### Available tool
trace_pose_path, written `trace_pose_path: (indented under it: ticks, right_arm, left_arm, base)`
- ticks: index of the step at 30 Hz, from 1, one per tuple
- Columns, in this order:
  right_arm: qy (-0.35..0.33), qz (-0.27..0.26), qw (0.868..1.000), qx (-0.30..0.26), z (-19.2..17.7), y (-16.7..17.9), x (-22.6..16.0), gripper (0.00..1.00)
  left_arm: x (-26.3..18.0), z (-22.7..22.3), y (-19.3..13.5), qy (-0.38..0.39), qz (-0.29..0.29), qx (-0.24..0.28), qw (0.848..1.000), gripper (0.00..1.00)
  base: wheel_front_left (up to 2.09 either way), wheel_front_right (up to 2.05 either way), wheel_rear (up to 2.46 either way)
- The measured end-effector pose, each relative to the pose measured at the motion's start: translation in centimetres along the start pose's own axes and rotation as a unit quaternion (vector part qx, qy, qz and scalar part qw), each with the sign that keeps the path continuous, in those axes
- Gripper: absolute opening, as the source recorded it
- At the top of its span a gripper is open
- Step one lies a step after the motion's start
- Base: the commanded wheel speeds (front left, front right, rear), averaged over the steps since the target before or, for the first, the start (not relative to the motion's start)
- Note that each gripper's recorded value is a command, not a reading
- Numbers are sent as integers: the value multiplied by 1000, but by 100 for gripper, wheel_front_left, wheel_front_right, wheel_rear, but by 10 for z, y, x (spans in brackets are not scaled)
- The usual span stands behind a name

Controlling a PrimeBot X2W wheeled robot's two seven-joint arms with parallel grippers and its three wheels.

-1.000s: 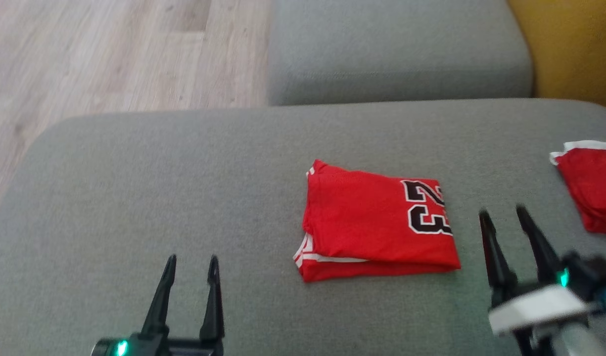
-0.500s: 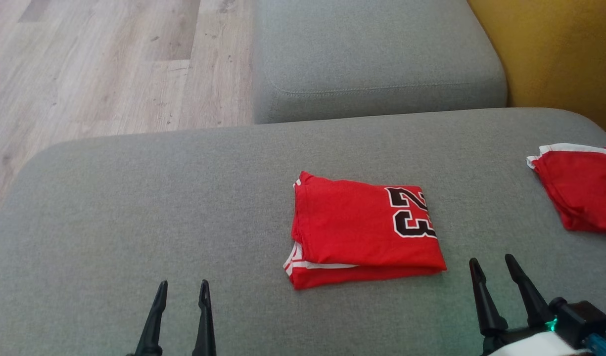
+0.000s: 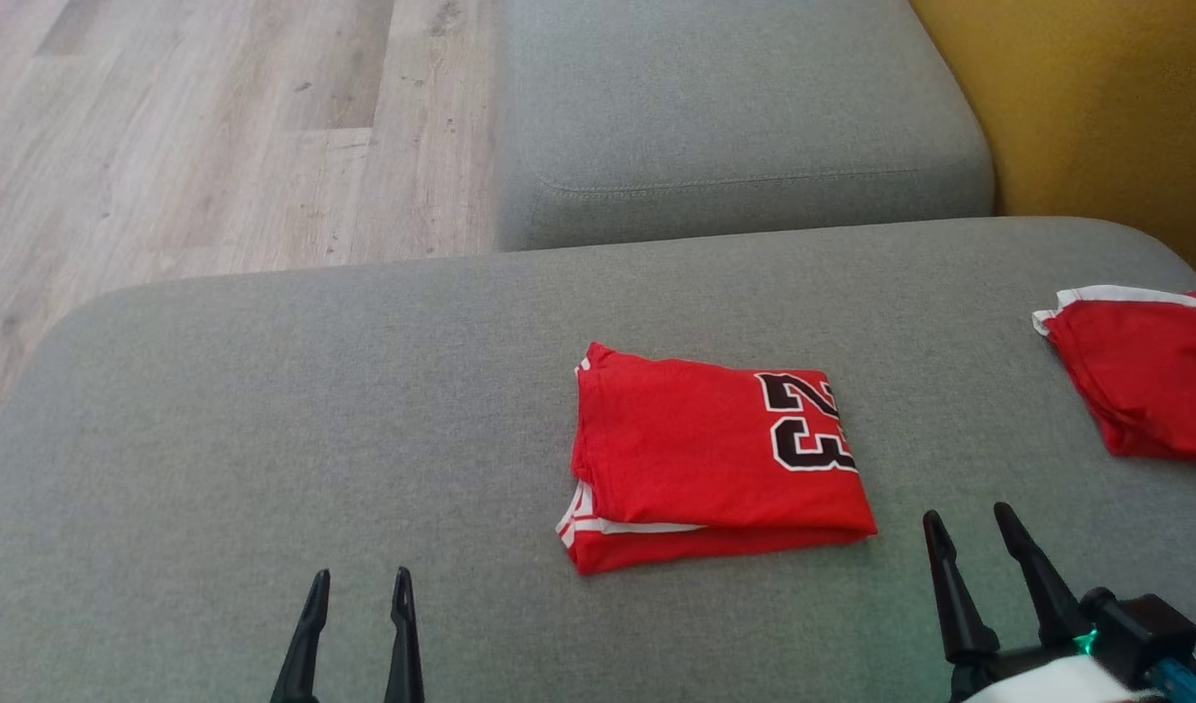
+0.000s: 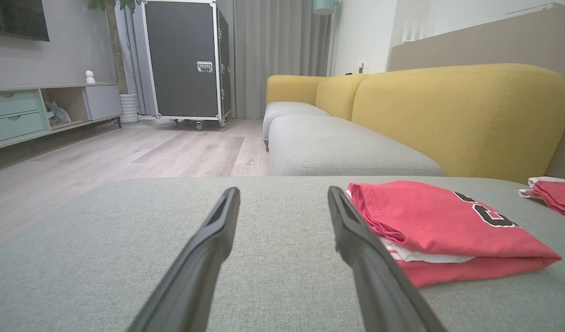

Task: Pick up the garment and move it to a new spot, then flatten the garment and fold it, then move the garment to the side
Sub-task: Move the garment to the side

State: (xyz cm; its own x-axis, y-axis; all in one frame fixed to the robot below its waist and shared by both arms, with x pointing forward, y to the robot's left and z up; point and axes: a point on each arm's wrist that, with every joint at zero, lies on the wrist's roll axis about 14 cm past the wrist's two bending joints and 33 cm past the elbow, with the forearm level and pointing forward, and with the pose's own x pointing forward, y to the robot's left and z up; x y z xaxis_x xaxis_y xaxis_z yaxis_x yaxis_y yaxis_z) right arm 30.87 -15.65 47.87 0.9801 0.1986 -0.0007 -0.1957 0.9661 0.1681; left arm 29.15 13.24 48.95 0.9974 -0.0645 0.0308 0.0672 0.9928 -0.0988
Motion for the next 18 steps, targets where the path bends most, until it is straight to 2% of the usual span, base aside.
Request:
trace_pose_path:
  ticks: [8,18]
  right_arm:
    - [1,-3,1000,-1,-1,-1,0,100]
    - [19,-3,1000,-3,-10,-4,10,100]
  left_arm:
    - [1,-1,-1,3,-1,0,1000,100]
    - [4,5,11,-5,32,12,999,100]
  base:
    - [0,0,0]
    - [0,0,0]
